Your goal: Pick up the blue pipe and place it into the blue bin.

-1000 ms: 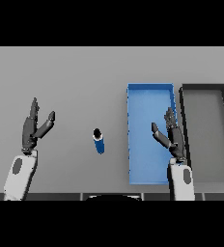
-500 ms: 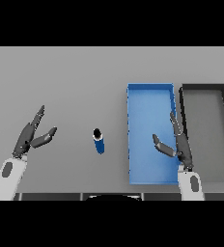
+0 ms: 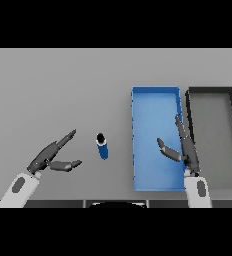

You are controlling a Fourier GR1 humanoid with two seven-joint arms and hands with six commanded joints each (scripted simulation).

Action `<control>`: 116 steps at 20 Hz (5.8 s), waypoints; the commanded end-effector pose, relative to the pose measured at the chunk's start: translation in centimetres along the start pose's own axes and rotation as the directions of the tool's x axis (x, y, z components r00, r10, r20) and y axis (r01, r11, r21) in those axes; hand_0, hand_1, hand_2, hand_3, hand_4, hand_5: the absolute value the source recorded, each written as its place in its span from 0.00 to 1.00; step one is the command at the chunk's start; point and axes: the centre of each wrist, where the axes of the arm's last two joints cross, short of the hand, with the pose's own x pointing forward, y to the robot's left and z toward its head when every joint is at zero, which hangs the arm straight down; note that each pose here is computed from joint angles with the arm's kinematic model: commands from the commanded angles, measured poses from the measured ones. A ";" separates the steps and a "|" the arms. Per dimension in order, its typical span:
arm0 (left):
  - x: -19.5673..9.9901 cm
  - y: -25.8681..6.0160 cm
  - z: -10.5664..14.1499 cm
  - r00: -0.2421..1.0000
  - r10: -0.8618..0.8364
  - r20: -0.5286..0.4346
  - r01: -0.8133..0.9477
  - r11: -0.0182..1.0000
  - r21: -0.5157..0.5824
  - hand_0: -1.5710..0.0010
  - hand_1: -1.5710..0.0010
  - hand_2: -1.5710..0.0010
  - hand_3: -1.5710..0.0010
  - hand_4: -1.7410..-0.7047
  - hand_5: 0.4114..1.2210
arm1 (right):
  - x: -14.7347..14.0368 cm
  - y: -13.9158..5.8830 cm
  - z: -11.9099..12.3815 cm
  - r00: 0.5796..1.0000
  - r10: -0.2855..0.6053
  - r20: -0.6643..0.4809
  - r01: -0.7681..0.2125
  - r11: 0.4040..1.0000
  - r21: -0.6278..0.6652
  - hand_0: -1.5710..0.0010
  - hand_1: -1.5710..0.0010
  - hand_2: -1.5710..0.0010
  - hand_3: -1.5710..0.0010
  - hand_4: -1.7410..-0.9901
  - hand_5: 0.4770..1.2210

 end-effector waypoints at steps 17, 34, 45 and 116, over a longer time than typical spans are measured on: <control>-0.9 -7.3 -8.5 1.000 0.003 0.027 -0.001 0.996 -0.093 1.00 1.00 1.00 1.00 0.64 0.03 | 0.5 -0.6 0.5 1.000 -0.024 0.003 0.024 1.000 -0.016 1.00 1.00 1.00 1.00 0.69 0.22; -0.5 -11.7 -10.6 0.972 0.192 0.133 -0.179 0.978 -0.104 0.20 0.17 0.15 0.15 0.20 0.87 | -0.1 0.0 0.5 1.000 -0.028 0.002 0.028 1.000 -0.011 1.00 1.00 1.00 1.00 0.69 0.23; 5.4 -11.1 -11.8 0.913 0.201 0.355 -0.176 0.979 -0.104 0.02 0.01 0.01 0.01 0.27 0.99 | 0.3 -0.4 0.5 1.000 -0.010 0.001 0.010 1.000 -0.012 1.00 1.00 1.00 1.00 0.72 0.22; 8.6 -9.8 -12.2 0.936 0.095 0.340 -0.040 0.986 -0.165 0.26 0.32 0.34 0.41 0.26 1.00 | 20.9 9.1 -8.0 0.905 -0.237 0.354 -0.141 0.617 0.774 0.01 0.01 0.01 0.01 0.01 0.97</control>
